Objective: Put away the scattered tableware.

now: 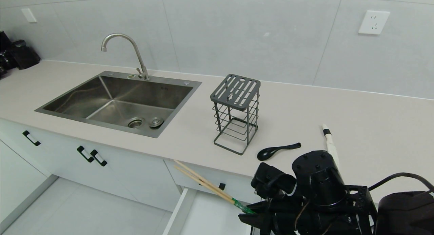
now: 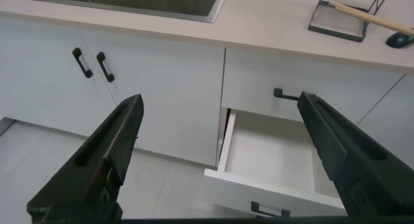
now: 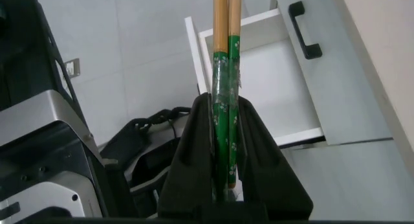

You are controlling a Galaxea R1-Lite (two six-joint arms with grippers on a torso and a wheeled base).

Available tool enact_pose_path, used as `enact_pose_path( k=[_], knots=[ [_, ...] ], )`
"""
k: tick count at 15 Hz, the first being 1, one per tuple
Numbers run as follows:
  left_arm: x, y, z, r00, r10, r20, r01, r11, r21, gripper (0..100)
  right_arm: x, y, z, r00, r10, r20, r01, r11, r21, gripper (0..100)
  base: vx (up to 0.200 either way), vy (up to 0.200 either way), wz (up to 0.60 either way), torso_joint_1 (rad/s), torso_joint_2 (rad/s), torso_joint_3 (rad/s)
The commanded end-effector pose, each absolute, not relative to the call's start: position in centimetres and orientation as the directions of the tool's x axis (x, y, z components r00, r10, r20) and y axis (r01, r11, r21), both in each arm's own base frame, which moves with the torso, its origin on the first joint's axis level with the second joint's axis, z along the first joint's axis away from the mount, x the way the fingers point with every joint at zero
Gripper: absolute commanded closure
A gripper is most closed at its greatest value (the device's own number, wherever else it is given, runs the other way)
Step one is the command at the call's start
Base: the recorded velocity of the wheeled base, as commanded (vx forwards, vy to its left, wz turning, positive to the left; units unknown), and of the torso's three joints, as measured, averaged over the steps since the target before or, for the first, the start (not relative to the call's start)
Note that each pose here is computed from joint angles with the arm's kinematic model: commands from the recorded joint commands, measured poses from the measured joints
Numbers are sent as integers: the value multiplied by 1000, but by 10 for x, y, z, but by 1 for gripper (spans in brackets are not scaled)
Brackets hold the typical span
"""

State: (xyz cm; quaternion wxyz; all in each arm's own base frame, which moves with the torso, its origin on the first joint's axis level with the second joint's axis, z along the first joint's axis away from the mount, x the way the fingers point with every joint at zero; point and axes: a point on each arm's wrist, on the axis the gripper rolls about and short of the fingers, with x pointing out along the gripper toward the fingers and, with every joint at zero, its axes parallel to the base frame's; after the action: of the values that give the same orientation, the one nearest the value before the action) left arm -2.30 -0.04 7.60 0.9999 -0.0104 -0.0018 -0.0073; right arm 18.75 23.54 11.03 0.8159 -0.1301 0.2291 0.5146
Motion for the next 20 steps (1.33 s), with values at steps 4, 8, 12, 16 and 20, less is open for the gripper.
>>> enact_pose_path(
  k=[4,8,12,16,20],
  knots=[
    [-23,0,76,1000,-14,3,14,1000,-21,0,194,240,109,372,777,-508,-895,445,24,100,0,0,0,0,0,0],
    [-23,0,76,1000,-14,3,14,1000,-21,0,195,239,109,396,761,-514,-882,470,17,100,0,0,0,0,0,0],
    [-23,0,76,1000,-14,3,14,1000,-21,0,196,238,111,428,744,-513,-866,501,3,100,0,0,0,0,0,0],
    [-23,0,76,1000,-15,2,15,1000,-21,0,192,238,120,439,754,-488,-861,509,13,100,0,0,0,-52,99,58],
    [-23,0,76,1000,-14,3,14,1000,-21,0,187,246,126,434,767,-472,-869,496,6,100,0,0,0,-129,259,127]
  ],
)
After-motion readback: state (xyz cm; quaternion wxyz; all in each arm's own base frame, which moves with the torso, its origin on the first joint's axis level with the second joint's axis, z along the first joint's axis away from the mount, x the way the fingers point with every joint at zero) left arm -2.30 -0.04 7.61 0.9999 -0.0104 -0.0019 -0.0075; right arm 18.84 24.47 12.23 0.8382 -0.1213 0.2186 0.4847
